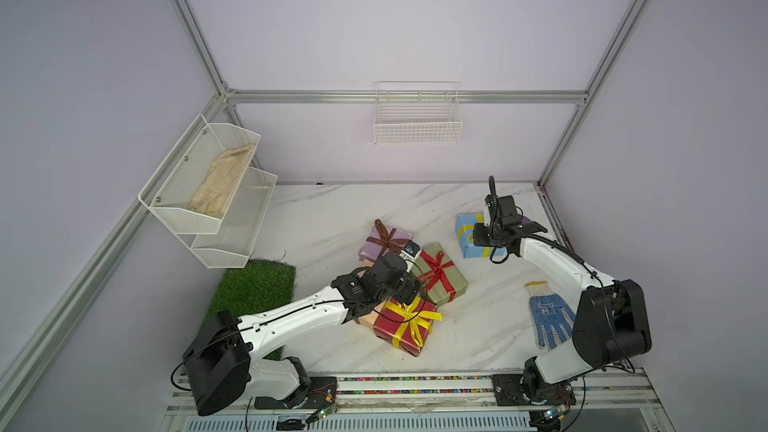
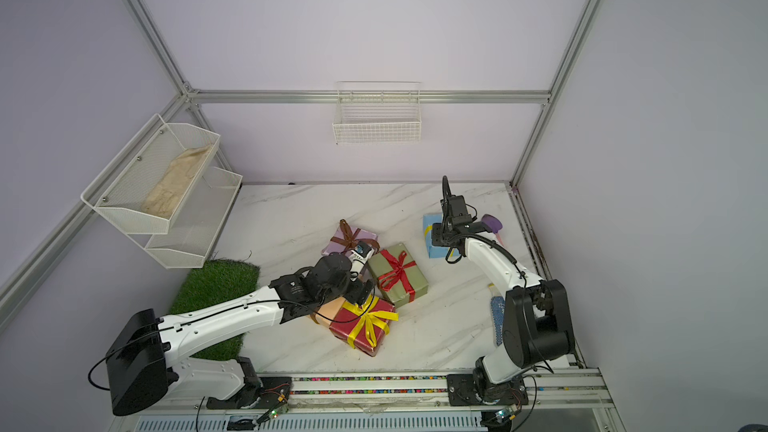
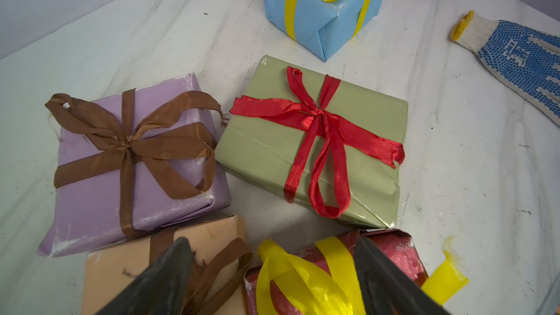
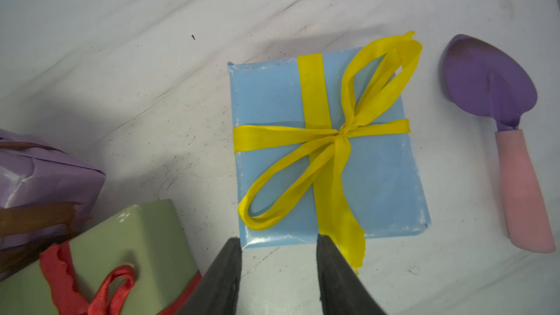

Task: Untie the ribbon bows on the gift boxes
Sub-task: Untie the ribbon from the gift box.

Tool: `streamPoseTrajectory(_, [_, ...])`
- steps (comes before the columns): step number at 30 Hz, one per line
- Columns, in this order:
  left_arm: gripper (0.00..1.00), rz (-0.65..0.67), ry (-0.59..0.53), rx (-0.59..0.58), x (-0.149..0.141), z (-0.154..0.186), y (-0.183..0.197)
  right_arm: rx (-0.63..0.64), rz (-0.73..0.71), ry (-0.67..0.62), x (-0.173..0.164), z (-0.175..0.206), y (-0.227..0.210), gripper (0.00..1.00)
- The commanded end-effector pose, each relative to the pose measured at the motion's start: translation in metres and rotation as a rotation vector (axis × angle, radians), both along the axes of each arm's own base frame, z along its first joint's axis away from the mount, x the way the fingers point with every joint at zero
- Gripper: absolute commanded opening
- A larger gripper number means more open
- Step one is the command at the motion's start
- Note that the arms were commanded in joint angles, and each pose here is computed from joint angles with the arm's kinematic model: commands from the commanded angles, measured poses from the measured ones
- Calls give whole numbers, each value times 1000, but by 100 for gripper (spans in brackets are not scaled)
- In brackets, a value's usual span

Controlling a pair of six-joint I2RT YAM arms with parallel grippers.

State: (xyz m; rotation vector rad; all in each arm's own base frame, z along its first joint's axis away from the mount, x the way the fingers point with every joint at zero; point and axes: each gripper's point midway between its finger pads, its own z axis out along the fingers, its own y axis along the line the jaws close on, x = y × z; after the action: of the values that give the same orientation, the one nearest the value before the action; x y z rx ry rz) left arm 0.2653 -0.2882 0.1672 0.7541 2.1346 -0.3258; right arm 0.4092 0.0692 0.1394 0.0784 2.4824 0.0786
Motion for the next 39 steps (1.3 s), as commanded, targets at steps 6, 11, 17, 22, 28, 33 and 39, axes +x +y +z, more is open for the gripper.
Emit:
streamPoseTrajectory(6, [84,13,-56,-141,3,53,-14,6,-52,21,14,-1,-33,37])
streamPoseTrajectory(11, [84,15,-67,-163,0,62,-10,10,-45,62,21,-18,-38,30])
streamPoseTrajectory(17, [84,20,-82,-186,-4,71,-4,10,-10,81,26,-27,-35,24])
streamPoseTrajectory(22, [85,31,-90,-185,-4,71,0,13,-2,85,25,-29,-34,20])
streamPoseTrajectory(28, [84,38,-88,-171,-3,67,1,57,16,96,22,-30,-26,0])
streamPoseTrajectory(33, [85,50,-112,-178,3,71,-1,112,49,67,18,-11,-16,0])
streamPoseTrajectory(39, [86,52,-142,-188,17,82,-17,225,109,-2,13,36,4,0])
